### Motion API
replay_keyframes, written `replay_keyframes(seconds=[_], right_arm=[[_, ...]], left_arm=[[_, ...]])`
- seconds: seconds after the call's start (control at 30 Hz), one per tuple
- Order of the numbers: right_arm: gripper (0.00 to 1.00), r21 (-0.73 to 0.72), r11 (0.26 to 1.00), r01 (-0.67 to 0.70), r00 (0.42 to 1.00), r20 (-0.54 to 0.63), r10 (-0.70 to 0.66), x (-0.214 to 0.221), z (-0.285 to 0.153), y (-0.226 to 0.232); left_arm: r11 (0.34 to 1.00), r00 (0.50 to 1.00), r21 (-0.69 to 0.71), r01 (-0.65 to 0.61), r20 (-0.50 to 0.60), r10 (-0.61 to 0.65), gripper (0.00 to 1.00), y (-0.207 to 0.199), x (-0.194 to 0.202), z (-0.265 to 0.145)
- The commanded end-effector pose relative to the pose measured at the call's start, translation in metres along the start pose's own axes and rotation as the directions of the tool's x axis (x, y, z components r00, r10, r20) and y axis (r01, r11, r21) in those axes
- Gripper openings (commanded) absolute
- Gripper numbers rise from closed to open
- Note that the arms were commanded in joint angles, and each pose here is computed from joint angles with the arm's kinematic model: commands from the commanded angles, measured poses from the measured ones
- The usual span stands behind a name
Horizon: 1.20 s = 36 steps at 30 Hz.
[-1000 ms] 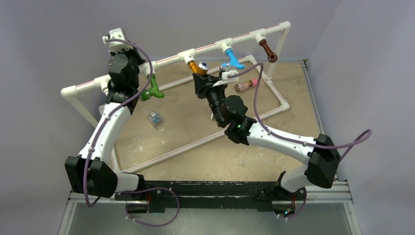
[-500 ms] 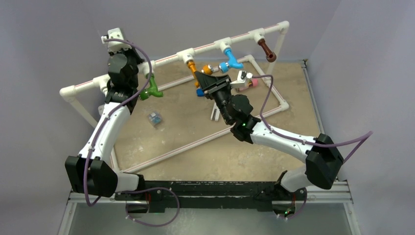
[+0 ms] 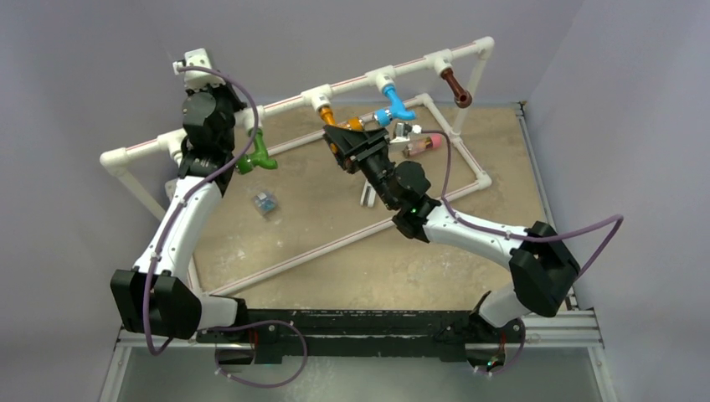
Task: Install the water faucets
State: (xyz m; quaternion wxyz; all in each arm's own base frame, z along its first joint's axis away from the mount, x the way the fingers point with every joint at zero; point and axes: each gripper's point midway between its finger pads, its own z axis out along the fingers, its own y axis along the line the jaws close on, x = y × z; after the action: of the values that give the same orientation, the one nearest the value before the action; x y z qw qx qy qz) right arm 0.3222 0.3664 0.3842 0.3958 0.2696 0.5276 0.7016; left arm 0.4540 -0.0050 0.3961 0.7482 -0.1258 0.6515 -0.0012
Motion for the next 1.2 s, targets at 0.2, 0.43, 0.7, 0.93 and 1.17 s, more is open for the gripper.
replay_keyframes(seconds=[0.2,0.43,0.7,0.93,1.17], right_arm=[[0.63,-0.038,0.999,-0.029,0.979,-0.201,0.021,0.034,-0.02,0.001],[0.75,-0.062,0.986,0.156,0.969,-0.184,-0.165,0.023,-0.041,0.006],[0.76,-0.148,0.905,0.398,0.895,-0.156,-0.419,0.01,-0.074,0.025],[0.77,-0.191,0.656,0.73,0.654,-0.084,-0.752,-0.011,-0.089,0.051],[0.78,-0.148,0.224,0.963,0.23,0.02,-0.973,-0.047,-0.098,0.074]], left_arm=[[0.993,0.914,0.066,-0.101,-0.388,0.119,0.0,-0.003,0.126,-0.032],[0.993,0.912,0.066,-0.102,-0.392,0.12,0.0,-0.003,0.127,-0.032],[0.992,0.913,0.067,-0.103,-0.389,0.121,0.0,-0.003,0.126,-0.032],[0.992,0.912,0.064,-0.105,-0.391,0.122,0.0,-0.002,0.127,-0.032],[0.992,0.911,0.065,-0.105,-0.393,0.122,0.0,-0.003,0.128,-0.031]])
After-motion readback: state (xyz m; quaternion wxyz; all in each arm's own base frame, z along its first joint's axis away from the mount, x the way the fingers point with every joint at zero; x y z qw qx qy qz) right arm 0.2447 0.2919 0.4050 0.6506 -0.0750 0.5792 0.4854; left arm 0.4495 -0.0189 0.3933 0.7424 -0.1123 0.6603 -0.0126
